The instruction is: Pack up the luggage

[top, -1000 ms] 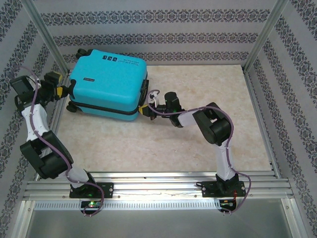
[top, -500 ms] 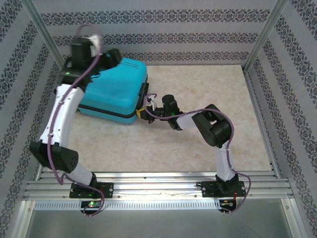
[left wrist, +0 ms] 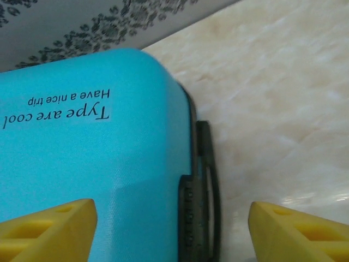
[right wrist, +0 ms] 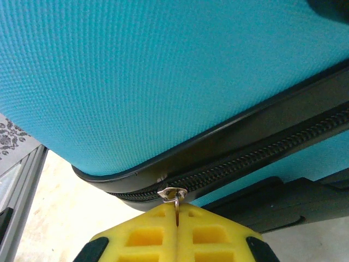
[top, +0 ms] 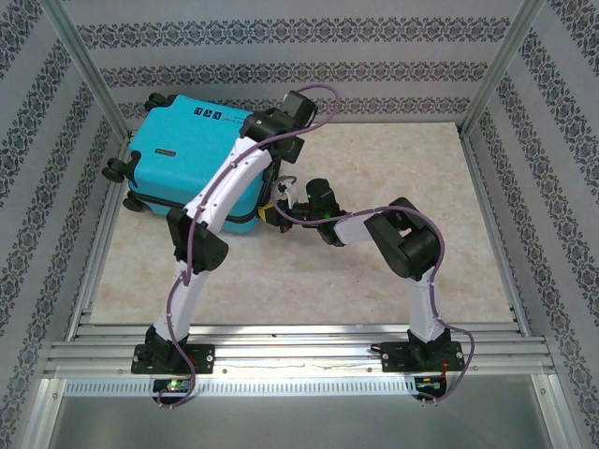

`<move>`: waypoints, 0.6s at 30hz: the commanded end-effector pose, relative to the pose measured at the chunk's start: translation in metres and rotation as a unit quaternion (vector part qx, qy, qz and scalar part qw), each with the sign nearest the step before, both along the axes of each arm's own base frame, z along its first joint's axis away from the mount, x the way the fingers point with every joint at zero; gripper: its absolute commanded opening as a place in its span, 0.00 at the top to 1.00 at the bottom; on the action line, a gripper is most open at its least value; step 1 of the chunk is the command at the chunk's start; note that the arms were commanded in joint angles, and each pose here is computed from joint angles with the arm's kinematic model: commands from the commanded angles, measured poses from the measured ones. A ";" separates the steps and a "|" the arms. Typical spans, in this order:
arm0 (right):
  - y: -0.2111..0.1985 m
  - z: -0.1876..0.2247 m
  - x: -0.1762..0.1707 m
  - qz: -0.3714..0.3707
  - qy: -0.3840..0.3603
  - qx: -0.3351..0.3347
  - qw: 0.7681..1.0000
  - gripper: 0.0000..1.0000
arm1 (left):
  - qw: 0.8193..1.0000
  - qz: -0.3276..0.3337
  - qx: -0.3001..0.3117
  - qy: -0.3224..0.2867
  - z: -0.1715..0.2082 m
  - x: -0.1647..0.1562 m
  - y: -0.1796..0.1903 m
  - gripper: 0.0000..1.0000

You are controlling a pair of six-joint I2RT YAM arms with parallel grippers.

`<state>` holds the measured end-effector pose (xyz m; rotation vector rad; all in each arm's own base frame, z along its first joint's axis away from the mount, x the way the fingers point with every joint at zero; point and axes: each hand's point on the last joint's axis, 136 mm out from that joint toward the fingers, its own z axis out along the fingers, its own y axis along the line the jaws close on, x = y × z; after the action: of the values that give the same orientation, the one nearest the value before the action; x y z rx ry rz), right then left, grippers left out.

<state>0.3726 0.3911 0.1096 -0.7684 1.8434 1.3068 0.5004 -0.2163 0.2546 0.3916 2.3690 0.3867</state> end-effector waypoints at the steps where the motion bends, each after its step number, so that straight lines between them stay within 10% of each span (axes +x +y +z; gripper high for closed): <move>1: -0.003 0.032 0.003 -0.001 -0.047 0.023 0.999 1.00 | 0.995 0.014 0.101 0.016 0.001 -0.012 0.026 0.23; 18: -0.002 0.032 0.002 0.002 -0.043 0.025 0.999 1.00 | 0.974 0.031 0.199 0.100 -0.061 -0.024 0.039 0.15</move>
<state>0.3706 0.3904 0.1060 -0.7678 1.8597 1.3107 0.4918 -0.1939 0.2059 0.5035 2.4594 0.7110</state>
